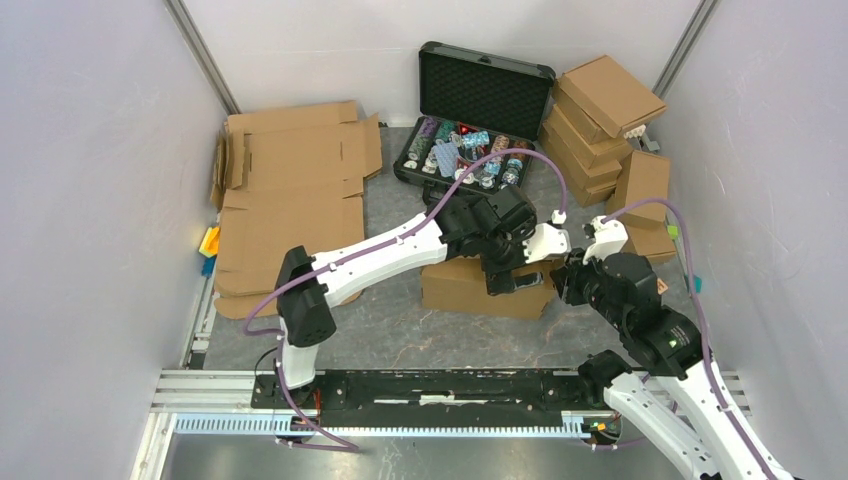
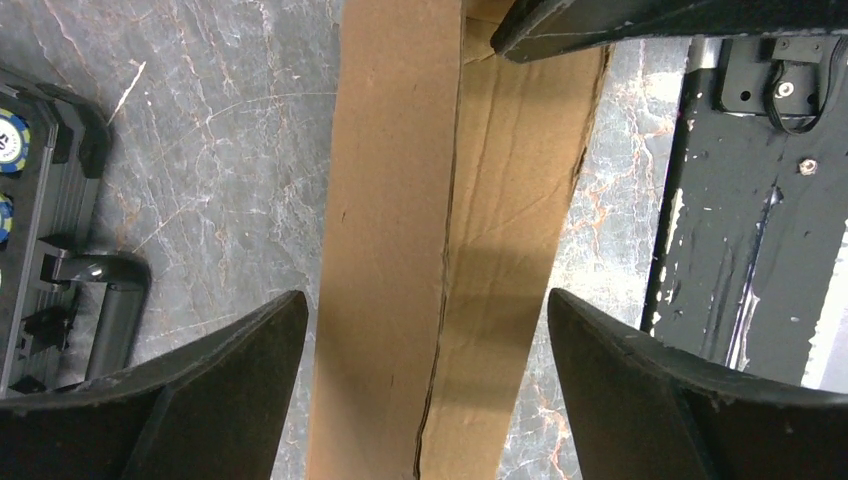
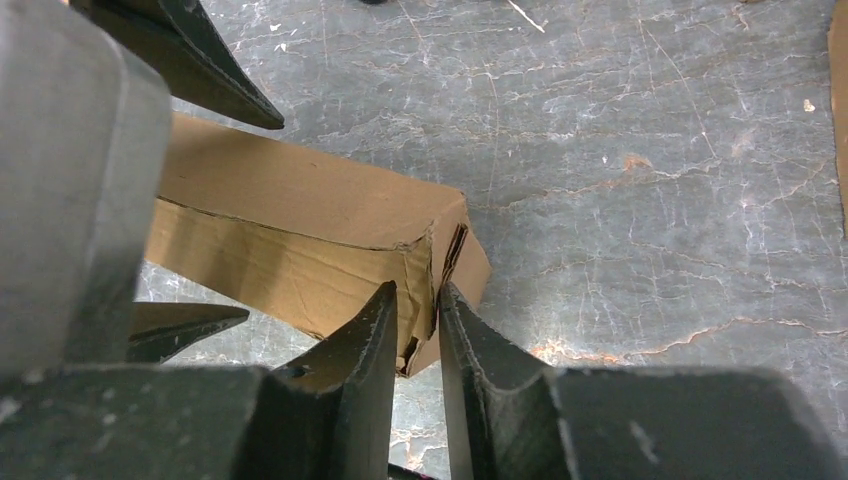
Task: Fold the paper box
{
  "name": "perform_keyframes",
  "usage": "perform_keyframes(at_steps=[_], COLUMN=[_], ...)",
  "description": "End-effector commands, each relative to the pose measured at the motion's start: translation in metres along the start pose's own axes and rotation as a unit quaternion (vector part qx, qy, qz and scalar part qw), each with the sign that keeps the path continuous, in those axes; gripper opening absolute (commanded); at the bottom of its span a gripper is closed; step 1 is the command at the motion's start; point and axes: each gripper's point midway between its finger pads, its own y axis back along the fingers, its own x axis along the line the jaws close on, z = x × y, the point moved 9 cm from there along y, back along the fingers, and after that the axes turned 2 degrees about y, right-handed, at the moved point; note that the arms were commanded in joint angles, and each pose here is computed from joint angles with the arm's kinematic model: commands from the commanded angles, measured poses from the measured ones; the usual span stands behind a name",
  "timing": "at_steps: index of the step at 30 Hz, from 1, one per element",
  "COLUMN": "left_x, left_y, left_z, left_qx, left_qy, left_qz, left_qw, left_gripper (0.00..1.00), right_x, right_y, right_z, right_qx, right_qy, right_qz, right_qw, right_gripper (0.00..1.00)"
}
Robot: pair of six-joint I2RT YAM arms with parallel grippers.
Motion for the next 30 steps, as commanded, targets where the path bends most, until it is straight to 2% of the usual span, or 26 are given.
perform_keyframes(at_steps=[1, 12, 17, 22, 24, 25, 26, 27, 30], left_x=[0.005, 0.012, 0.012, 0.017, 0.018, 0.017, 0.017, 0.017, 0.016], left_y=[0.003, 0.004, 0.005, 0.013, 0.014, 0.014, 0.014, 0.014, 0.011], left_z=[0.004, 0.001, -0.003, -0.007, -0.007, -0.007, -0.007, -0.007, -0.009], left_qx=[0.008, 0.027, 0.035, 0.036, 0.036, 0.036, 0.035, 0.035, 0.038], left_qy=[-0.01, 0.045, 0.059, 0.077, 0.078, 0.078, 0.078, 0.077, 0.075], left_qz=[-0.004, 0.062, 0.077, 0.095, 0.099, 0.099, 0.098, 0.095, 0.09], left_qw=[1.0, 0.997, 0.995, 0.992, 0.991, 0.991, 0.992, 0.992, 0.992], left_gripper=[0.92, 0.72, 0.7, 0.68, 0.66, 0.66, 0.65, 0.65, 0.64], right_x=[0.001, -0.001, -0.002, -0.002, -0.001, 0.0, -0.001, -0.001, -0.001], right_y=[-0.004, -0.008, -0.016, -0.03, -0.031, -0.031, -0.031, -0.03, -0.026], right_z=[0.005, 0.009, 0.015, 0.012, 0.013, 0.014, 0.015, 0.016, 0.025], right_qx=[-0.01, 0.007, -0.023, -0.046, -0.048, -0.051, -0.053, -0.058, -0.083], right_qy=[0.003, 0.015, 0.032, 0.05, 0.055, 0.057, 0.06, 0.061, 0.065], right_qz=[-0.004, -0.023, -0.03, -0.016, -0.01, -0.006, -0.007, -0.01, -0.014], right_qw=[1.0, 1.0, 0.999, 0.998, 0.997, 0.997, 0.997, 0.996, 0.994], right_gripper=[0.26, 0.15, 0.09, 0.09, 0.14, 0.21, 0.33, 0.37, 0.38])
